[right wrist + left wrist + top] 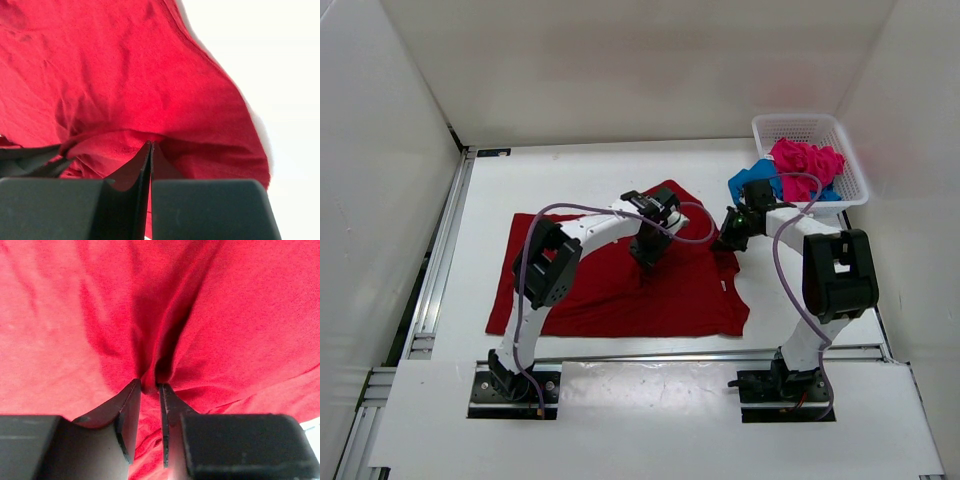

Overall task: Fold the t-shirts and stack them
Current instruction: Fold the flattened tshirt in 1/3 of the way

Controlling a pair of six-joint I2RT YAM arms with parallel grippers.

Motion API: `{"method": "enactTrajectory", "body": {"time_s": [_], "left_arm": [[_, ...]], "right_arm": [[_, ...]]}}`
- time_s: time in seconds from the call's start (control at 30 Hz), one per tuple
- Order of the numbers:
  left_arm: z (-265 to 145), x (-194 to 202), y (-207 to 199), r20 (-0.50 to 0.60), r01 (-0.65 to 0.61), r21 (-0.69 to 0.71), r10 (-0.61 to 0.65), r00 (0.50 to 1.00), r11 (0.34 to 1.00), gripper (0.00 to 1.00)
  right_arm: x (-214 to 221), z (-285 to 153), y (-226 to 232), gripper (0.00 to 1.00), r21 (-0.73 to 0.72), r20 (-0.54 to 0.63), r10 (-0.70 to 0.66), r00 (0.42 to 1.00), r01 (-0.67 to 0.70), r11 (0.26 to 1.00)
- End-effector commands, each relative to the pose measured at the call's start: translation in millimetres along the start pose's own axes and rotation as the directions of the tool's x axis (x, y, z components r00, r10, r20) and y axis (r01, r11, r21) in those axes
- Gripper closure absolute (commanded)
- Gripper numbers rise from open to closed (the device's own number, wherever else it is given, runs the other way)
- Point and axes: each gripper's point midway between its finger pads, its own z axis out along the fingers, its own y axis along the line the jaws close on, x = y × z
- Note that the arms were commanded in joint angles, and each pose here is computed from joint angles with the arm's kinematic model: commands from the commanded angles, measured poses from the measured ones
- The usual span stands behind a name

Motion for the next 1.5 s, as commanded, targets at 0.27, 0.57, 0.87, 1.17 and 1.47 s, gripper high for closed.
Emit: {"method": "enactTrajectory", "body": {"time_s": [0.27,0.57,0.87,1.17,1.47], "left_arm": [[-41,-23,60,0.124,0.072,-0.226,-0.044,0.991,0.971,0.36],[-111,-21,116,0.266,0.213,-0.317,-0.129,0.955,0.924,0.16],[-177,177,216,0.281,0.574,-0.456,-0.502,0.818,0.681,0.02],[-122,348,176,0.168,0.751,-0.468,-0.788,0.593,0.465,0.01],[-161,300,206,0.42,0.841,-0.306,-0.73,0.539,0.446,0.07]], "right_arm": [[-25,-2,-3,1.0,0.055,0.101,-0.029,0.994,0.023,0.998],[-56,-40,26,0.38,0.069,0.163,-0.137,0.977,0.127,0.989],[14,-110,-9,0.14,0.228,0.076,-0.124,0.989,0.104,0.968],[131,-108,-66,0.06,0.221,0.004,0.036,0.999,-0.036,0.975],[173,-85,-95,0.04,0.218,-0.017,0.121,0.993,-0.114,0.969]]}}
